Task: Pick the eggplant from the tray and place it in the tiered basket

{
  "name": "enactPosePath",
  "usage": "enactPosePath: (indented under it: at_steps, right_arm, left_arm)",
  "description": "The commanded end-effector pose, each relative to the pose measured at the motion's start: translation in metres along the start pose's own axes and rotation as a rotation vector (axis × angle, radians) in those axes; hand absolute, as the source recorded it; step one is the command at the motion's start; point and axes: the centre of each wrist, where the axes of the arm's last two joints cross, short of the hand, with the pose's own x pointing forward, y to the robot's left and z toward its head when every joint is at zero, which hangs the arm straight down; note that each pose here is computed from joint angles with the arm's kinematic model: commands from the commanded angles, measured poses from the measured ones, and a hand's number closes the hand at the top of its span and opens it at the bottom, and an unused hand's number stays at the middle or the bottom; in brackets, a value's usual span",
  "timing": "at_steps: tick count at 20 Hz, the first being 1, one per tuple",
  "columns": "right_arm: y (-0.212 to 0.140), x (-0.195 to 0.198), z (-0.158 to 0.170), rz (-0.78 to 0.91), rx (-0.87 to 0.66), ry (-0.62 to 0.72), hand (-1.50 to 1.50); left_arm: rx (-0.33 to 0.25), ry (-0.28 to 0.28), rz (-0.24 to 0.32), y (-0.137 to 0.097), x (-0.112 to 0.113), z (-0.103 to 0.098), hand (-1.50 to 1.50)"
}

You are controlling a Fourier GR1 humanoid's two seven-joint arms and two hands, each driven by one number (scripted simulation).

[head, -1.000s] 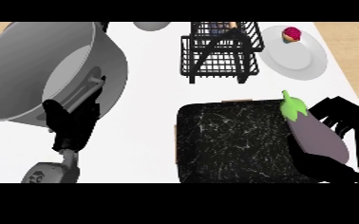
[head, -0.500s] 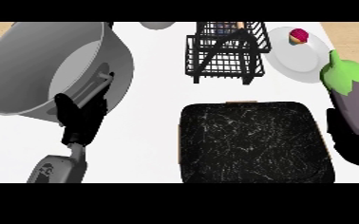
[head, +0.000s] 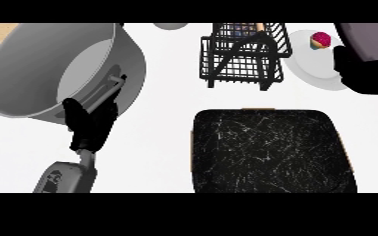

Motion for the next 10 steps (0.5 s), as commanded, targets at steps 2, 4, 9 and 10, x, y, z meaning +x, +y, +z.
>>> enactPosePath:
  at_steps: [2,4,9,10]
  right_arm:
    - [0.016,0.044,-0.035,-0.029,0.026,0.111,1.50]
    - [0.018,0.045,-0.060,-0.018,0.025,0.145,1.50]
    - [0.063,0.035,-0.089,-0.047,0.030,0.141,1.50]
    - [0.079,0.036,-0.098,-0.046,0.012,0.148,1.50]
  left_arm:
    - [-0.046,-0.007,0.013,-0.004,0.002,-0.007,0.00]
    - [-0.062,-0.022,-0.002,-0.008,0.009,-0.003,0.00]
    - [-0.054,-0.013,-0.014,-0.001,-0.006,-0.007,0.00]
    - [-0.046,-0.031,-0.013,-0.001,0.003,-0.001,0.00]
